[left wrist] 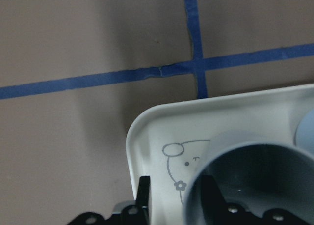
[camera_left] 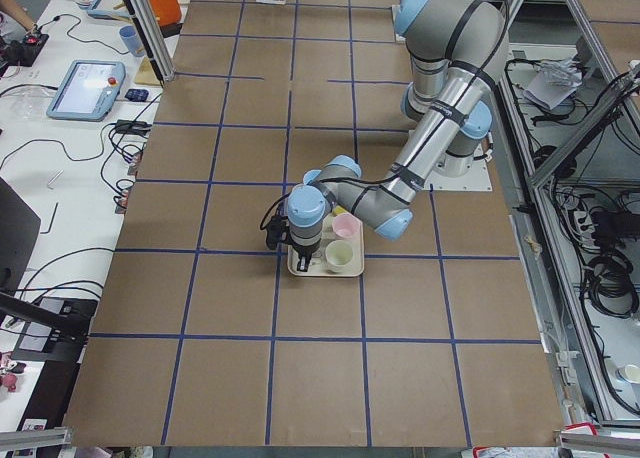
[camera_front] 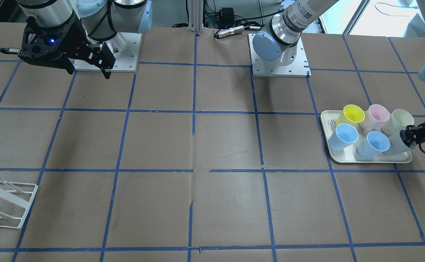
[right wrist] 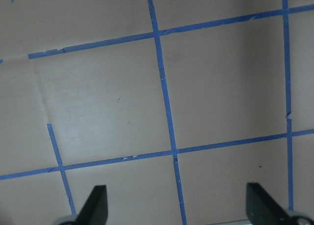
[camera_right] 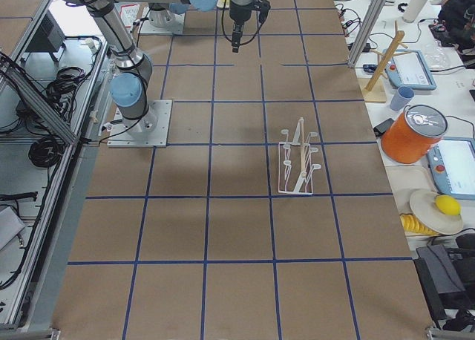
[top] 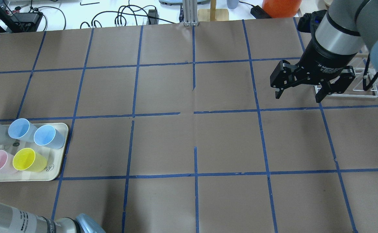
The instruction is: Transfer IKEA cup to right arm and place on rack
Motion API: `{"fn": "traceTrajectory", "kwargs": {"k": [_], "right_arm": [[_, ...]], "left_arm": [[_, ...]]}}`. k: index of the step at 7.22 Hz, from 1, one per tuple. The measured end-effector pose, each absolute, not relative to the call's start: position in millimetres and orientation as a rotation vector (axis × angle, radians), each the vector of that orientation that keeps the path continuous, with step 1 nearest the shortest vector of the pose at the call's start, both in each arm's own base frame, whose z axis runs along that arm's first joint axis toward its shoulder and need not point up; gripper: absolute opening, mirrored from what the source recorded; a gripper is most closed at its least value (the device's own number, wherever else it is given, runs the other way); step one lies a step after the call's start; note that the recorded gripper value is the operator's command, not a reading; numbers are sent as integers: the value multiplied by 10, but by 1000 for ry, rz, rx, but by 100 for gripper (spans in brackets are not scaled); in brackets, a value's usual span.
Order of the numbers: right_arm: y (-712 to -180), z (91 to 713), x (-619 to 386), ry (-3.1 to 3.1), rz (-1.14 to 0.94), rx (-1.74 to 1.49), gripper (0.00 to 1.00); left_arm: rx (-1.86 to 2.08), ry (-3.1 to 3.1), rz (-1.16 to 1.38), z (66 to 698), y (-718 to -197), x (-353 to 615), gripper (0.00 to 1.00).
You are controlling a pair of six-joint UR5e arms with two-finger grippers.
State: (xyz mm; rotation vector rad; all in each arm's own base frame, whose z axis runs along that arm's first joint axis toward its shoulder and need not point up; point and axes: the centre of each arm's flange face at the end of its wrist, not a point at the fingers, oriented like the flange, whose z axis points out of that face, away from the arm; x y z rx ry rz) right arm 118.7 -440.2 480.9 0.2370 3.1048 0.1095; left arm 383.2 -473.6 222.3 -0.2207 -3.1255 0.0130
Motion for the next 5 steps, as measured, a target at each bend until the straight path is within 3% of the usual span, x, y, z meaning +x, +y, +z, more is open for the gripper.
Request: {"fn": "traceTrajectory", "kwargs": {"k": [4,5], "right_arm": [[-4441,4800,1149,3078,114,278,100],[-4486,4814,1171,2970,119,418,100]], "left_arm": [[-235,-3095,-20,2587,-4786,3833,0],[-246,-3085,-28,2758,-4828,3863,0]]}}
